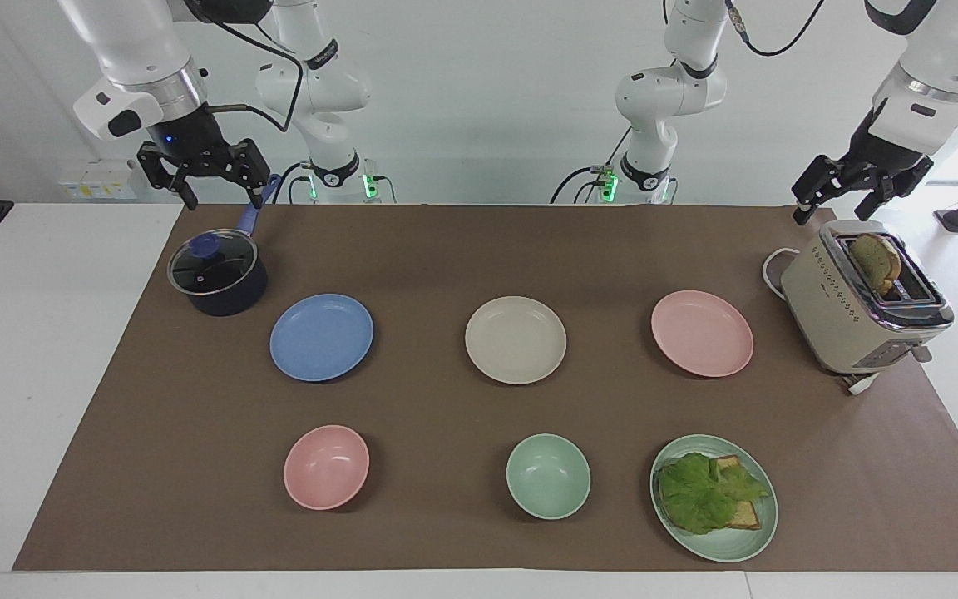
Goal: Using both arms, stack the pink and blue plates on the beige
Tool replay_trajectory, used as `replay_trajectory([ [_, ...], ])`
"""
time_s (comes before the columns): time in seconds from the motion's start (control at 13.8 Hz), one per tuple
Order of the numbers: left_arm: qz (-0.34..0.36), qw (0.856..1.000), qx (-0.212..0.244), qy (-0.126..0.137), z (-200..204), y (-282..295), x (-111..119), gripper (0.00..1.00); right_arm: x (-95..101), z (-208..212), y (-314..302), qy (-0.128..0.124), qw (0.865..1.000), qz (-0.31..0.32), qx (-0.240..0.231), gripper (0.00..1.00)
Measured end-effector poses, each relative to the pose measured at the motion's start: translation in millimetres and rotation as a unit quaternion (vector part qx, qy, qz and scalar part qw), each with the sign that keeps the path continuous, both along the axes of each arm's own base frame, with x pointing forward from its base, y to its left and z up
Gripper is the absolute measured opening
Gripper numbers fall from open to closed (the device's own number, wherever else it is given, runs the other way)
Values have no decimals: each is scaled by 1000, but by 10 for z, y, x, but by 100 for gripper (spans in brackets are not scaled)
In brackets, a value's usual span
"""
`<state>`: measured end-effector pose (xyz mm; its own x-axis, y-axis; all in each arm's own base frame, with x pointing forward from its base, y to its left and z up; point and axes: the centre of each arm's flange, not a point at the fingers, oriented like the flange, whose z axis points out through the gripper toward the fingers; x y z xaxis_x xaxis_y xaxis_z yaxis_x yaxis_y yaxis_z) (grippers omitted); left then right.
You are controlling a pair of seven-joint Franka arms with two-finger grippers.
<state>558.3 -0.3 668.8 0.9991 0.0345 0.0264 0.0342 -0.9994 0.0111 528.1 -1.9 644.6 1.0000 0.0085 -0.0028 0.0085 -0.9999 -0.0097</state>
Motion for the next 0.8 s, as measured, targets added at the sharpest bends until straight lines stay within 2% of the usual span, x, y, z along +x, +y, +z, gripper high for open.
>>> replay_trajectory([
  [0.44, 4, 1000, 1, 5, -46, 50, -3, 100, 0, 0, 0, 0, 1000, 0, 0, 100],
  [0.58, 5, 1000, 1, 22, -218, 51, -14, 100, 0, 0, 0, 0, 1000, 0, 0, 100],
  [0.8, 10, 999, 3, 39, -742, 114, 41, 100, 0, 0, 0, 0, 1000, 0, 0, 100],
])
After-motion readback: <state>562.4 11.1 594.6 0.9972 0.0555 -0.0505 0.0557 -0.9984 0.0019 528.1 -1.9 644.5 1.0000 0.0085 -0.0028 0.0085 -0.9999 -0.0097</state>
